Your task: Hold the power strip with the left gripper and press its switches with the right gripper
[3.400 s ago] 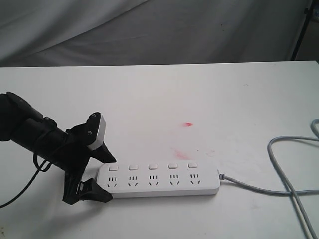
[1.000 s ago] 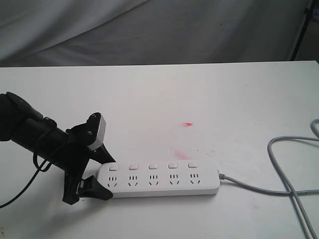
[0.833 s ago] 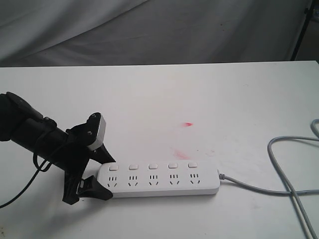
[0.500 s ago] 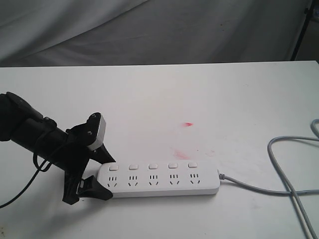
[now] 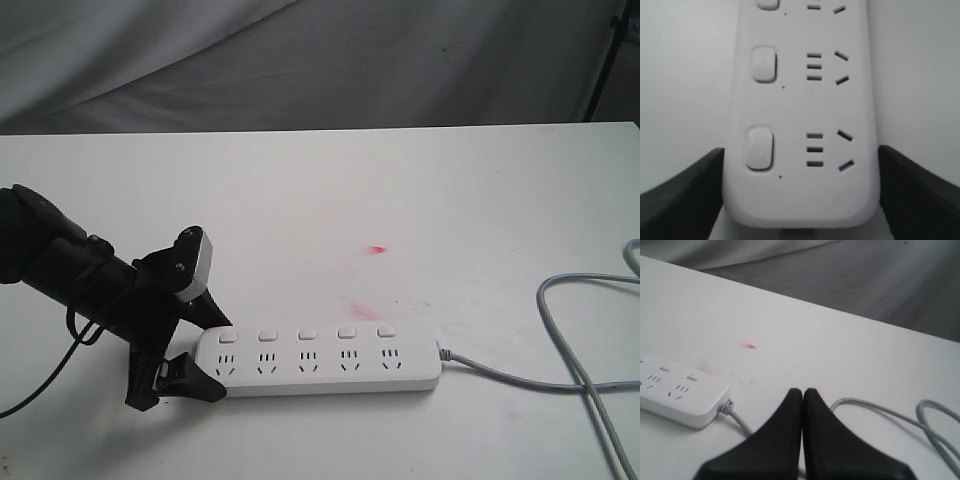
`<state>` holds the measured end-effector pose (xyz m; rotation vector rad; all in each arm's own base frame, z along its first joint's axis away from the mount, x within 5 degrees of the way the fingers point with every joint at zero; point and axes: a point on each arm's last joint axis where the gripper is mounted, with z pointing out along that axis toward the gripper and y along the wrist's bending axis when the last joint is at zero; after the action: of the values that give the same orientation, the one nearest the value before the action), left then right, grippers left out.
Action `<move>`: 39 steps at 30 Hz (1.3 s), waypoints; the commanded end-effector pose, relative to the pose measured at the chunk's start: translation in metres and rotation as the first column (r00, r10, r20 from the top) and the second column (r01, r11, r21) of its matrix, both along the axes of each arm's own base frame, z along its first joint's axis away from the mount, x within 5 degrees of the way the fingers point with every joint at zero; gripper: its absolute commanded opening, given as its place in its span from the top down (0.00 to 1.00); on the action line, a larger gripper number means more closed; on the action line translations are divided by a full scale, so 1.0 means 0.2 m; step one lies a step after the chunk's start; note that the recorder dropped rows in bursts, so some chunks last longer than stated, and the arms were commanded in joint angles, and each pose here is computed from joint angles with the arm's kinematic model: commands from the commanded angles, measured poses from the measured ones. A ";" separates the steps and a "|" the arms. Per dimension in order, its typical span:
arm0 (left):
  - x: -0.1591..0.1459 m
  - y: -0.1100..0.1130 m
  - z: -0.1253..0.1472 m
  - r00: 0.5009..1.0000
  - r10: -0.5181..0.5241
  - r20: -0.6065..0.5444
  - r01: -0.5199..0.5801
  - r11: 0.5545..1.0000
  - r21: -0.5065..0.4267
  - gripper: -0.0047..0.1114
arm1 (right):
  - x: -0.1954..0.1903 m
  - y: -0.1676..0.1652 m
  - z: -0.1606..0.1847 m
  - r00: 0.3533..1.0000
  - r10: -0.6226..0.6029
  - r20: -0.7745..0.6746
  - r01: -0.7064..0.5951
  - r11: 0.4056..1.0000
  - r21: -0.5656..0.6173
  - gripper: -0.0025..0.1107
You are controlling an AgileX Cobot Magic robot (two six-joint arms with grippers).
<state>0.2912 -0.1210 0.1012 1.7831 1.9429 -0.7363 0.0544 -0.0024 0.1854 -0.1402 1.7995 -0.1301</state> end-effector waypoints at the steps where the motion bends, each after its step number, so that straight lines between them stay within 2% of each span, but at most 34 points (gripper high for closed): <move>1: -0.01 -0.01 0.00 1.000 0.000 -0.002 0.000 1.000 -0.003 0.96 | 0.01 0.00 0.06 0.989 0.028 0.142 -0.017 0.997 -0.078 0.98; 11: -0.01 -0.01 0.00 1.000 0.000 -0.002 0.000 1.000 -0.003 0.96 | -0.01 0.04 0.22 0.877 0.102 0.470 -0.067 0.994 -0.090 0.98; 18: -0.01 -0.01 0.00 1.000 0.000 -0.002 0.000 1.000 -0.003 0.96 | -0.06 0.07 0.34 0.692 0.153 0.705 -0.105 0.988 -0.111 0.98; 23: -0.01 -0.01 0.00 1.000 0.000 -0.002 0.000 1.000 -0.003 0.96 | -0.07 0.07 0.35 0.680 0.156 0.717 -0.107 0.988 -0.113 0.98; 25: -0.01 -0.01 0.00 1.000 0.000 -0.002 0.000 1.000 -0.003 0.96 | -0.08 0.07 0.36 0.655 0.149 0.741 -0.139 0.987 -0.076 0.98; 26: -0.01 -0.01 0.00 1.000 0.000 -0.002 0.000 1.000 -0.003 0.96 | -0.08 0.07 0.37 0.634 0.126 0.763 -0.210 0.978 0.012 0.98; 28: -0.01 -0.01 0.00 1.000 0.000 -0.002 0.000 1.000 -0.003 0.96 | -0.10 0.08 0.39 0.605 0.080 0.792 -0.356 0.917 0.179 0.98; 30: -0.01 -0.01 0.00 1.000 0.000 -0.002 0.000 1.000 -0.003 0.96 | -0.11 0.08 0.40 0.586 0.076 0.807 -0.385 0.902 0.195 0.98; 32: -0.01 -0.01 0.00 1.000 0.000 -0.002 0.000 1.000 -0.003 0.96 | -0.11 0.07 0.43 0.607 0.063 0.792 -0.384 0.896 0.224 0.98; 36: -0.01 -0.01 0.00 1.000 0.000 -0.002 0.000 1.000 -0.003 0.96 | -0.13 0.05 0.63 0.697 0.008 0.717 -0.318 0.900 0.299 0.98; 39: -0.01 -0.01 0.00 1.000 0.000 -0.002 0.000 1.000 -0.003 0.96 | -0.10 0.04 0.73 0.728 -0.003 0.685 -0.301 0.897 0.324 0.98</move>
<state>0.2912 -0.1210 0.1012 1.7831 1.9429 -0.7363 0.0280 0.0072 0.3171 0.0453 0.9715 0.3038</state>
